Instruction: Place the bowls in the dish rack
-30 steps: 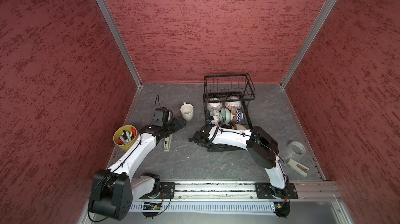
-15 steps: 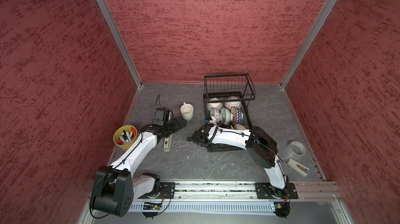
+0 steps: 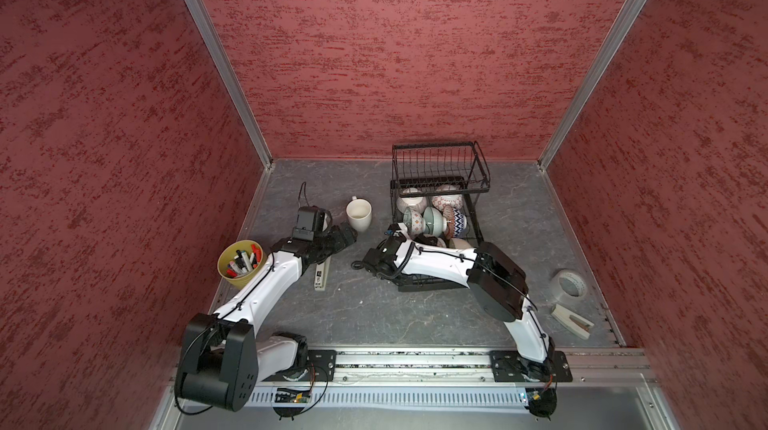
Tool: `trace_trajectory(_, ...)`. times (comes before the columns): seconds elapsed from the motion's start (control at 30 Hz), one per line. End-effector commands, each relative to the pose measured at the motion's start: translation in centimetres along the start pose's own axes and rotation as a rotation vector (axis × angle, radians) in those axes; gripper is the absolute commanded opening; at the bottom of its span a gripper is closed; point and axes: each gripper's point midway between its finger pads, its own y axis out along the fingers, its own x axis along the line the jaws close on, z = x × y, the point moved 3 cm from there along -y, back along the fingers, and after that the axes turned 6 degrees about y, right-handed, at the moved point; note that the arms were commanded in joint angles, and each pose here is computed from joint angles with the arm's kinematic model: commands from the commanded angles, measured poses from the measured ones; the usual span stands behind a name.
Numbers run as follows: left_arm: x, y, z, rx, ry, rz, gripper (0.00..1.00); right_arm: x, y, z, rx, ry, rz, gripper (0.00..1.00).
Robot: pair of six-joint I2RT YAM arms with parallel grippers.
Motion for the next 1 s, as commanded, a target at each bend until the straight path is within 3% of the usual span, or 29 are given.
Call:
trace_trajectory(0.0,0.1,0.1,-0.3,-0.009,0.016,0.008,1.00,4.2,0.1,-0.9,0.025,0.126,-0.144,0.02)
trace_trajectory(0.5,0.3,0.0,-0.4,-0.014,0.012,0.007,1.00,5.7,-1.5,-0.5,0.037,0.132,-0.259,0.07)
trace_trajectory(0.97,0.5,0.1,-0.3,-0.014,0.008,0.007,1.00,4.9,-2.3,-0.5,0.045,0.194,-0.313,0.22)
